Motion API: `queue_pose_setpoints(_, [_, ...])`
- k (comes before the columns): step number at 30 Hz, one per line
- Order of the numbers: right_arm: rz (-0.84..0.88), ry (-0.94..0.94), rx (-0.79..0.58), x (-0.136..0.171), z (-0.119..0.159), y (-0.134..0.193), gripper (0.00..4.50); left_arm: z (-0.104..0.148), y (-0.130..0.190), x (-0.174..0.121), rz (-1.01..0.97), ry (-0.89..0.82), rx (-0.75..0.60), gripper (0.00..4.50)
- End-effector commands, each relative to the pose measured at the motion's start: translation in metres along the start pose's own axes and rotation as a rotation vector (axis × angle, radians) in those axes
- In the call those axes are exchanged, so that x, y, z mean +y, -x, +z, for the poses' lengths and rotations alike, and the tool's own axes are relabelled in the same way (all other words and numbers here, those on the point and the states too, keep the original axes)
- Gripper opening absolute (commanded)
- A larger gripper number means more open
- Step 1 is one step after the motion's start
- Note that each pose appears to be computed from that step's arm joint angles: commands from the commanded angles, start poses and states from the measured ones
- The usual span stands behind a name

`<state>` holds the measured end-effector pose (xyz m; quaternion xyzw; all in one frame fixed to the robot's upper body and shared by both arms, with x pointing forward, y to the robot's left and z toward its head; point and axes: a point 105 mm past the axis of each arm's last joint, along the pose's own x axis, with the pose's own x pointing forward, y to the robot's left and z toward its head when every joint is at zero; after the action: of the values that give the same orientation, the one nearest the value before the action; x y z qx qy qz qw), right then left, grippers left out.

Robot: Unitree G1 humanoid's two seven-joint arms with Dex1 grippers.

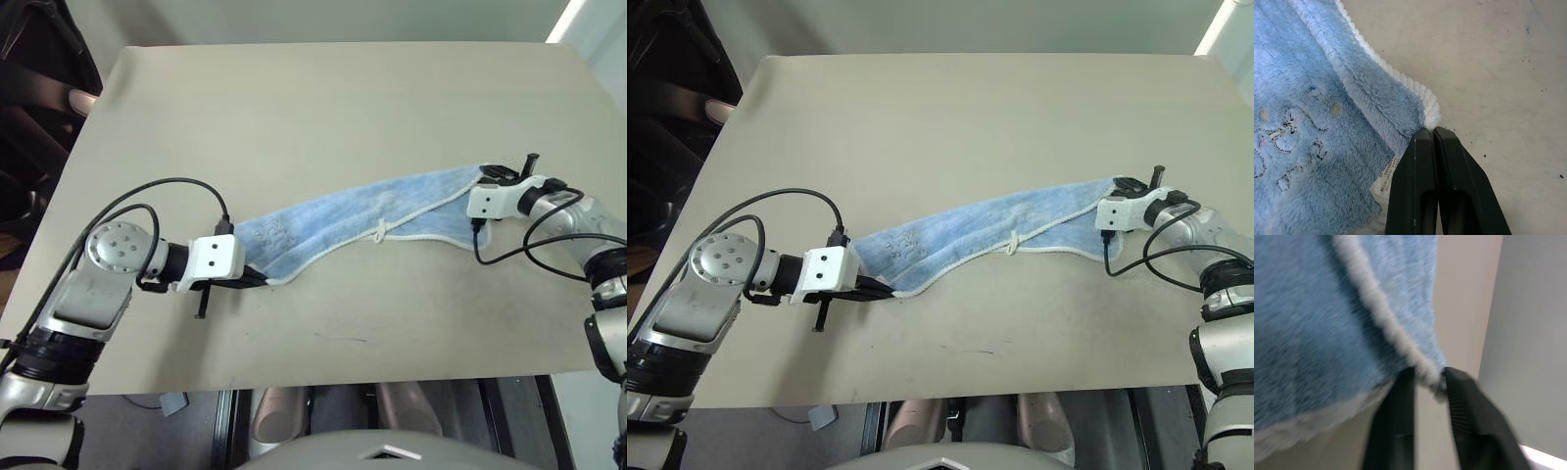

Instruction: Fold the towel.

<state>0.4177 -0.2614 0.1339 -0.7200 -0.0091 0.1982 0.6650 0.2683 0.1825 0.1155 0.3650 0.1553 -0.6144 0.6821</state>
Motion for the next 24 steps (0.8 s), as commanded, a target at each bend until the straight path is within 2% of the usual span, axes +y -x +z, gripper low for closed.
queue_pose_setpoints(1, [-0.046,0.013,-0.006,-0.014,-0.002,0.003,0.05,0.006,0.007,0.003,0.032,-0.026,-0.012,0.0])
queue_pose_setpoints(7, [-0.081,0.012,-0.001,-0.024,-0.008,0.012,0.05,0.009,0.013,0.014,0.107,-0.007,-0.048,0.0])
queue_pose_setpoints(11, [-0.169,-0.048,0.017,-0.051,-0.017,0.023,0.05,0.016,0.049,0.062,0.385,0.033,-0.122,0.0])
queue_pose_setpoints(13, [-0.252,-0.097,0.041,-0.08,-0.025,0.033,0.05,0.025,0.087,0.106,0.661,0.049,-0.214,0.0])
queue_pose_setpoints(15, [-0.295,-0.127,0.054,-0.096,-0.029,0.039,0.05,0.029,0.11,0.127,0.817,0.056,-0.274,0.0])
queue_pose_setpoints(18, [-0.389,-0.209,0.078,-0.133,-0.037,0.05,0.05,0.023,0.147,0.168,1.133,0.128,-0.299,0.0])
queue_pose_setpoints(20, [-0.432,-0.266,0.07,-0.153,-0.037,0.054,0.05,0.024,0.156,0.182,1.211,0.153,-0.326,0.0])
queue_pose_setpoints(24, [-0.468,-0.332,0.025,-0.18,-0.034,0.064,0.05,0.04,0.167,0.194,1.24,0.153,-0.415,0.0])
